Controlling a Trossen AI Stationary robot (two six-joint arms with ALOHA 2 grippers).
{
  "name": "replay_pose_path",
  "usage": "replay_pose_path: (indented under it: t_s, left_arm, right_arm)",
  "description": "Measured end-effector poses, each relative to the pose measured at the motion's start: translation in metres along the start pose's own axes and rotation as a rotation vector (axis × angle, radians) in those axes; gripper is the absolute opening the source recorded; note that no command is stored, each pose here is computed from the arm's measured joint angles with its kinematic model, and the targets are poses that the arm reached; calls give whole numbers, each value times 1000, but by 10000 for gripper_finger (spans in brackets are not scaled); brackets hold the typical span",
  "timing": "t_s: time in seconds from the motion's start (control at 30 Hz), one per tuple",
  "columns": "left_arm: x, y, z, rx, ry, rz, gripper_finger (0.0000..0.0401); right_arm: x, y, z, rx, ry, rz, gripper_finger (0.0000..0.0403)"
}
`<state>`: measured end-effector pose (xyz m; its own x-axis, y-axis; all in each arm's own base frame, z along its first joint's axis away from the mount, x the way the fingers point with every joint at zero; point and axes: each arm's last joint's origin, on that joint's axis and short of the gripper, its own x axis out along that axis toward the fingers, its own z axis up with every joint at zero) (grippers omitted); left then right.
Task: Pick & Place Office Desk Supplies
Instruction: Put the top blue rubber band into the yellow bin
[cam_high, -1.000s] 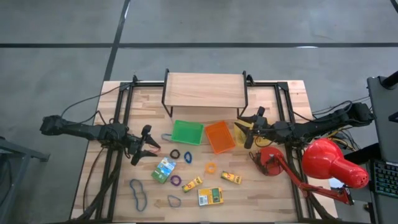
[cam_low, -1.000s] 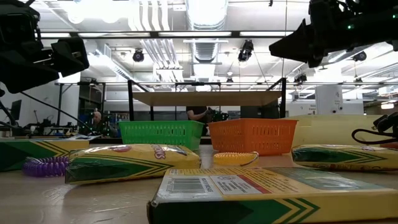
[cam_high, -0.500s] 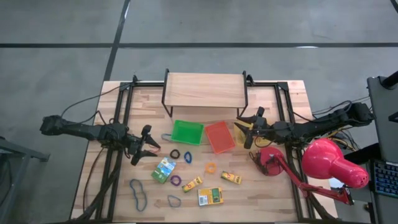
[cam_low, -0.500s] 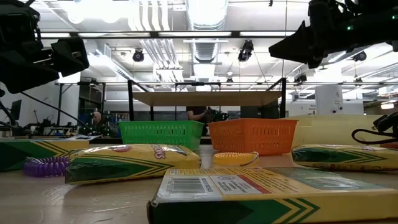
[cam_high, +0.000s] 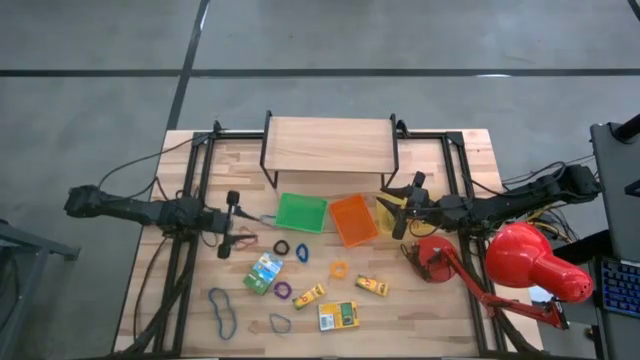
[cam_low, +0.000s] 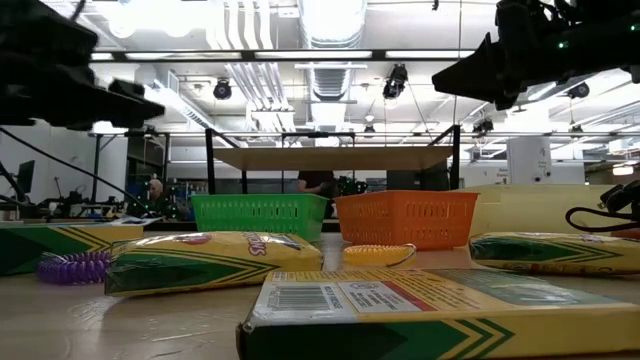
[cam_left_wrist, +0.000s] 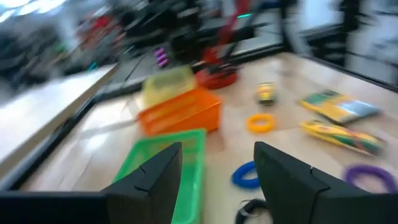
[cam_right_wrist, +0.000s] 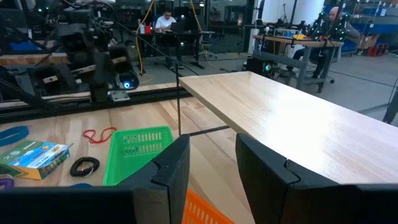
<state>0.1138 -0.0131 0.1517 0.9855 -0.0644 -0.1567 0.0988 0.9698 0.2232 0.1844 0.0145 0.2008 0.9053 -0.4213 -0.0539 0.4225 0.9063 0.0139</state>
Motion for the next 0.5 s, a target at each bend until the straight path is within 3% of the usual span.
replay_pose_path:
  t_s: [0.13, 0.5]
  left_arm:
    - [0, 2, -2, -91, 28, 70, 204]
    - [-5, 4, 9, -77, 160, 47, 204]
  right_arm:
    - [0, 0, 0, -1, 0, 0, 118]
    - [0, 0, 0, 0, 0, 0, 110]
